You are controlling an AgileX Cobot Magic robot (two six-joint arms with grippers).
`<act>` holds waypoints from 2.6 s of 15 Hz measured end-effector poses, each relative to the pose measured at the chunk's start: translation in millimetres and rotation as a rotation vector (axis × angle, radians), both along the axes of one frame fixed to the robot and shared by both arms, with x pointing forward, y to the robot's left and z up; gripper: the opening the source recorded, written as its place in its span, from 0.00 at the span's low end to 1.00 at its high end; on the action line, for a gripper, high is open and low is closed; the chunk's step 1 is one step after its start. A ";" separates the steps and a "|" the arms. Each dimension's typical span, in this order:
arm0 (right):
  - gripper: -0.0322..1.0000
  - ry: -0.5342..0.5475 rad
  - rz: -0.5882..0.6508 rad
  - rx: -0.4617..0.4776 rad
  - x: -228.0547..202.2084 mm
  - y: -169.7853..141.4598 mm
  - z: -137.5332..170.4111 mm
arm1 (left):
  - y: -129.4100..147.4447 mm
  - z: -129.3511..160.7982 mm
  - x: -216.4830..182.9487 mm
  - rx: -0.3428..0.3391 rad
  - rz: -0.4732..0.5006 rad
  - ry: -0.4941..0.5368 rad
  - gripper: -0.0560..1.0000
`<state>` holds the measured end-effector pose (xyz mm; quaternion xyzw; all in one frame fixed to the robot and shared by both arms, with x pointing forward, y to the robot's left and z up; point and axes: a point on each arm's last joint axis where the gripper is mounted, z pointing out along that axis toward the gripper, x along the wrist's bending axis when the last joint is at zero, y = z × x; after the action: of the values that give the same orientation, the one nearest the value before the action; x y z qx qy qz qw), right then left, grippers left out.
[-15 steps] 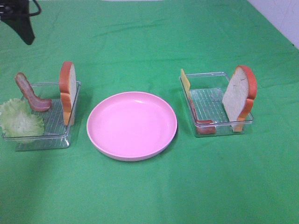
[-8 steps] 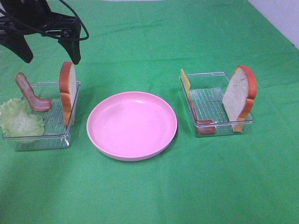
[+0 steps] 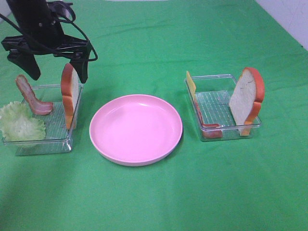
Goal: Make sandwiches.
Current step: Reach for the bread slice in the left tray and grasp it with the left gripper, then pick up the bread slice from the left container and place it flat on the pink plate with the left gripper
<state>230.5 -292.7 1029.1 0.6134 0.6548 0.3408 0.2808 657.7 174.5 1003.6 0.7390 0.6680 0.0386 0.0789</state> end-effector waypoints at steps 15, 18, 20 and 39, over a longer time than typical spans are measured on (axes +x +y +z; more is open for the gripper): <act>0.88 0.000 0.001 0.002 0.0 0.2 0.0 | -1.7 -39.6 21.5 0.046 0.002 -0.022 0.26; 0.88 0.000 0.001 0.002 0.0 0.2 0.0 | -1.3 -39.6 21.5 0.045 0.032 -0.021 0.26; 0.88 0.000 0.001 0.002 0.0 0.2 0.0 | -1.4 -39.6 21.6 0.043 0.040 -0.022 0.26; 0.88 0.000 0.001 0.002 0.0 0.2 0.0 | -8.3 71.0 -54.1 -0.470 -0.013 -0.158 0.26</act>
<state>230.5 -292.6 1029.1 0.6133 0.6548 0.3415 0.2800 603.5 166.2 1074.6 0.6993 0.6456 -0.0605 0.3008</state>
